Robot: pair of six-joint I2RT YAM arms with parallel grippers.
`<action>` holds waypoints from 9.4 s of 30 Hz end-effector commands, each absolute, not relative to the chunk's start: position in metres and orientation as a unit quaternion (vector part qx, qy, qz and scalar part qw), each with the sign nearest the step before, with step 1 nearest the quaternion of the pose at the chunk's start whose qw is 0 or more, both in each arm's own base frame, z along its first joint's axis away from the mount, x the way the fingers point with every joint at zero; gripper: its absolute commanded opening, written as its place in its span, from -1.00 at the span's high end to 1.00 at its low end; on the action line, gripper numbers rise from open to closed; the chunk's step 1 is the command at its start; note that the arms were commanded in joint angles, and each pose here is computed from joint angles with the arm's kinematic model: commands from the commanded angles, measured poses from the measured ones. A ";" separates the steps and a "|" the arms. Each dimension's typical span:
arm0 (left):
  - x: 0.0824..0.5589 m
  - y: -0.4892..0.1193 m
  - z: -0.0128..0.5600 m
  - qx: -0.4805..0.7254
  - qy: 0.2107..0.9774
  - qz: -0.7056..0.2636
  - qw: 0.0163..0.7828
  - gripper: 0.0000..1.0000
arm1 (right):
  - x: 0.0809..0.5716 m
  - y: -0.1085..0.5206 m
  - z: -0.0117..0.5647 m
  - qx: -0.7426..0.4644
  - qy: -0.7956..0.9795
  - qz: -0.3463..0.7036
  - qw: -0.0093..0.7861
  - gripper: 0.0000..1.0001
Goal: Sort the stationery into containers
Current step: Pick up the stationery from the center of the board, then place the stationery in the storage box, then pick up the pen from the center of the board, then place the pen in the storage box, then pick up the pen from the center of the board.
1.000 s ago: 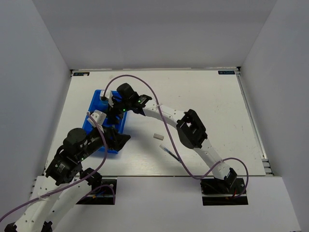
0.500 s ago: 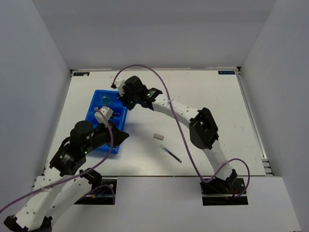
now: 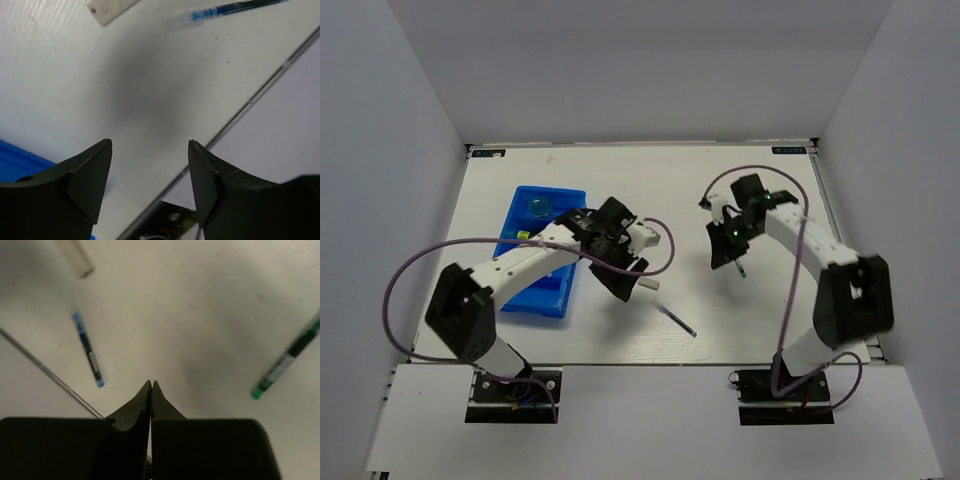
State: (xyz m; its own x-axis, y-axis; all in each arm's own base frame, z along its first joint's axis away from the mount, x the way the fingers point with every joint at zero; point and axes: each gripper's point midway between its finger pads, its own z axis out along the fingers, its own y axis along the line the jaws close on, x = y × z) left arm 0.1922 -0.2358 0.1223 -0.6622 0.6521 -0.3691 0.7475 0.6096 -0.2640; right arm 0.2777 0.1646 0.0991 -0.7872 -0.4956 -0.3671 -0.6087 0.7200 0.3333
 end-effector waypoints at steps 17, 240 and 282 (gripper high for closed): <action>0.264 -0.304 0.065 0.564 0.816 -0.035 0.122 -0.74 | 0.232 0.142 0.144 -0.307 0.862 0.281 0.288 1.00; 0.110 -0.253 0.368 0.297 0.715 -0.474 0.420 0.94 | 0.271 0.570 0.210 -0.568 0.620 0.388 0.379 1.00; 0.151 -0.375 0.074 0.776 0.569 -0.152 0.226 -0.10 | 0.276 0.101 0.185 -0.237 0.865 0.297 0.327 0.29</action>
State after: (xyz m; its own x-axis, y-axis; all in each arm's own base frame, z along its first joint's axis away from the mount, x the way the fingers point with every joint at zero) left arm 0.1410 -0.3426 0.0668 0.2422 0.8809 -0.4067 0.9702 -0.2189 0.1037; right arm 0.2716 0.1066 0.1731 -0.6844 -0.2722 -0.6763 -0.6163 0.7116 0.3373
